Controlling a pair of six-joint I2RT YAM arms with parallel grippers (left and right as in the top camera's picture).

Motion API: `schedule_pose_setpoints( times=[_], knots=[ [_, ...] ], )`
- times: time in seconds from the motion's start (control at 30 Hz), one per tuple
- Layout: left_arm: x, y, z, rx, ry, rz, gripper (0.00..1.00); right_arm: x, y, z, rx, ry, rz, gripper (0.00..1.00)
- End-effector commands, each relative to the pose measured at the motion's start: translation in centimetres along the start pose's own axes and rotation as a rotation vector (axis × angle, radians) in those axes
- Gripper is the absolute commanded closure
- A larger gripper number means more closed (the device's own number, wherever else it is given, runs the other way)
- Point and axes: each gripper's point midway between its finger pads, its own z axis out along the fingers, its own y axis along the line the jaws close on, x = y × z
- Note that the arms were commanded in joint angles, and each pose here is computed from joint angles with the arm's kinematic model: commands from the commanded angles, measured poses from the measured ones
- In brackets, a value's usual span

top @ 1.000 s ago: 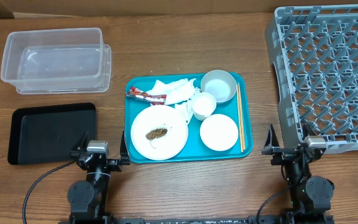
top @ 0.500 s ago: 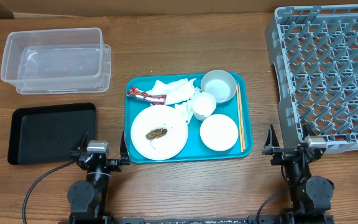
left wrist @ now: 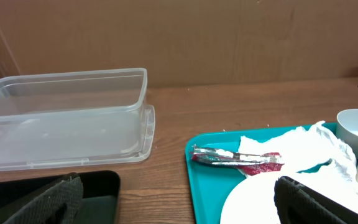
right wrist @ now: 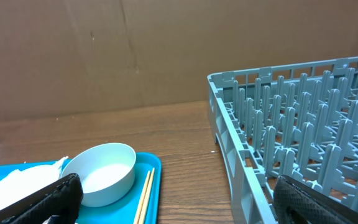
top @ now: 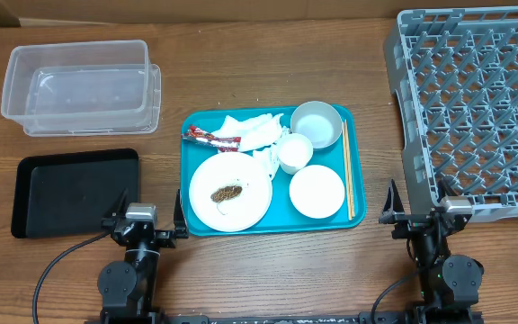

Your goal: Sort waste into correct bins and load items into the dishwasher

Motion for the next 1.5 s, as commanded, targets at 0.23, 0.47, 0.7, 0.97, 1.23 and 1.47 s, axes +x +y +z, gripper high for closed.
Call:
schedule_pose_setpoints(
  times=[0.23,0.47,0.7,0.97,1.23,1.47],
  knots=[
    [-1.6,0.9,-0.1,-0.053,-0.066,0.053,0.0,0.1,0.0,0.0,0.001,-0.007,-0.004,0.0],
    [-2.2,-9.9,-3.2,0.623,0.041,-0.432,0.0,0.1,0.0,0.0,0.001,-0.007,-0.004,0.0],
    [-4.6,-13.5,-7.2,0.943,0.096,-0.57,0.0,0.1,0.0,0.0,0.001,-0.007,-0.004,0.0],
    [-10.7,-12.1,-7.7,0.864,-0.151,-0.405,0.0,0.1,0.0,0.0,0.001,-0.007,-0.004,0.0],
    [-12.6,-8.0,-4.6,0.487,0.145,-0.237,0.0,0.1,0.0,0.0,0.001,-0.007,-0.004,0.0],
    [-14.7,-9.0,-3.5,0.545,0.49,-0.294,0.0,0.1,0.0,0.0,0.001,-0.007,-0.004,0.0]
  ],
)
